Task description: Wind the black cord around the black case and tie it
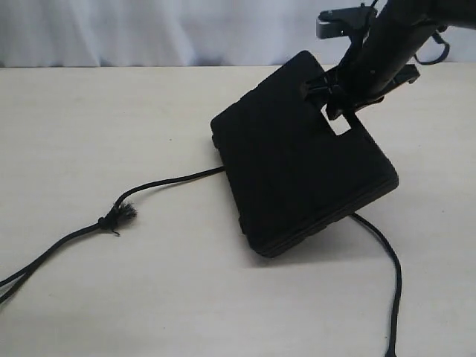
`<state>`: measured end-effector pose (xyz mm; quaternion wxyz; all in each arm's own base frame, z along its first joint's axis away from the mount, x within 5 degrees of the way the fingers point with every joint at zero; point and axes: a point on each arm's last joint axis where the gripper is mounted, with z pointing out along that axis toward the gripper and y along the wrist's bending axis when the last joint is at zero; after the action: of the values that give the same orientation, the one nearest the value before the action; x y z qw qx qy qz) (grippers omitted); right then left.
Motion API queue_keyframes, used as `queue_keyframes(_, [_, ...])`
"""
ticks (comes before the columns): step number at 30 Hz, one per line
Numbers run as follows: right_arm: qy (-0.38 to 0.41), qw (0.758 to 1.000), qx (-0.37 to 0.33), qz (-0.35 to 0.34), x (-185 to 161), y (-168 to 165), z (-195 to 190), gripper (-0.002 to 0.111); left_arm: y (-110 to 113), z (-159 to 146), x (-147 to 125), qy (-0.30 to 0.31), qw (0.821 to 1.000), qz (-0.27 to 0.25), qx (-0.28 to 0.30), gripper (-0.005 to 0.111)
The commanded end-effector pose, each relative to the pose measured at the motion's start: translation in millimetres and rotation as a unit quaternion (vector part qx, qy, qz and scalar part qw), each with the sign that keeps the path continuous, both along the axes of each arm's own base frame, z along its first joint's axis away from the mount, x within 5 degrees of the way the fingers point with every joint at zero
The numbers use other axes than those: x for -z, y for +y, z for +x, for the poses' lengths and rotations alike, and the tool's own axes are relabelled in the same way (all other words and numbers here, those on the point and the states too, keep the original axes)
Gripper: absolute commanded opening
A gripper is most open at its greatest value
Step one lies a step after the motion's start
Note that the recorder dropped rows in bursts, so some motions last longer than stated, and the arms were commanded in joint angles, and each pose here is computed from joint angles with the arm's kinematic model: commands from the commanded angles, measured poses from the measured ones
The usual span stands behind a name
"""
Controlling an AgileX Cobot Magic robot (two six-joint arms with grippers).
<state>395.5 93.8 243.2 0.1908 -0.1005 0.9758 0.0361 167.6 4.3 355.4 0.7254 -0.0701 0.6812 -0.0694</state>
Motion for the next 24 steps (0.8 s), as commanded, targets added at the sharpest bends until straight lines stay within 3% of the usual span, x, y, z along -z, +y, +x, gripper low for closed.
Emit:
queue_keyframes(1, [-0.052,0.996,0.020,0.062,-43.3,3.0,-11.0,0.004,-12.9,55.6,50.4,0.153,0.986,0.053,0.037,0.000])
queue_keyframes(6, [-0.074,0.994,0.020,0.079,-64.8,2.4,-20.9,0.004,-59.4,87.2,90.8,0.216,0.953,0.155,0.148,0.000])
queue_keyframes(9, [-0.084,0.993,0.021,0.083,-72.9,1.7,-24.8,0.004,-84.0,98.0,107.4,0.259,0.927,0.198,0.185,0.002])
queue_keyframes(11, [-0.082,0.992,0.023,0.093,-73.8,3.0,-25.4,0.004,-98.3,103.7,120.0,0.288,0.910,0.220,0.202,0.009])
queue_keyframes(14, [-0.075,0.992,0.003,0.101,-69.5,19.1,-27.1,0.004,-118.7,117.1,150.1,0.332,0.887,0.227,0.225,0.031])
queue_keyframes(20, [-0.076,0.991,-0.051,0.102,-64.2,59.2,-36.4,0.004,-132.5,131.0,185.0,0.337,0.880,0.209,0.263,0.035])
queue_keyframes(24, [-0.090,0.994,-0.053,0.037,-63.0,57.8,-37.3,0.004,-134.9,133.0,194.2,0.341,0.877,0.205,0.270,0.035])
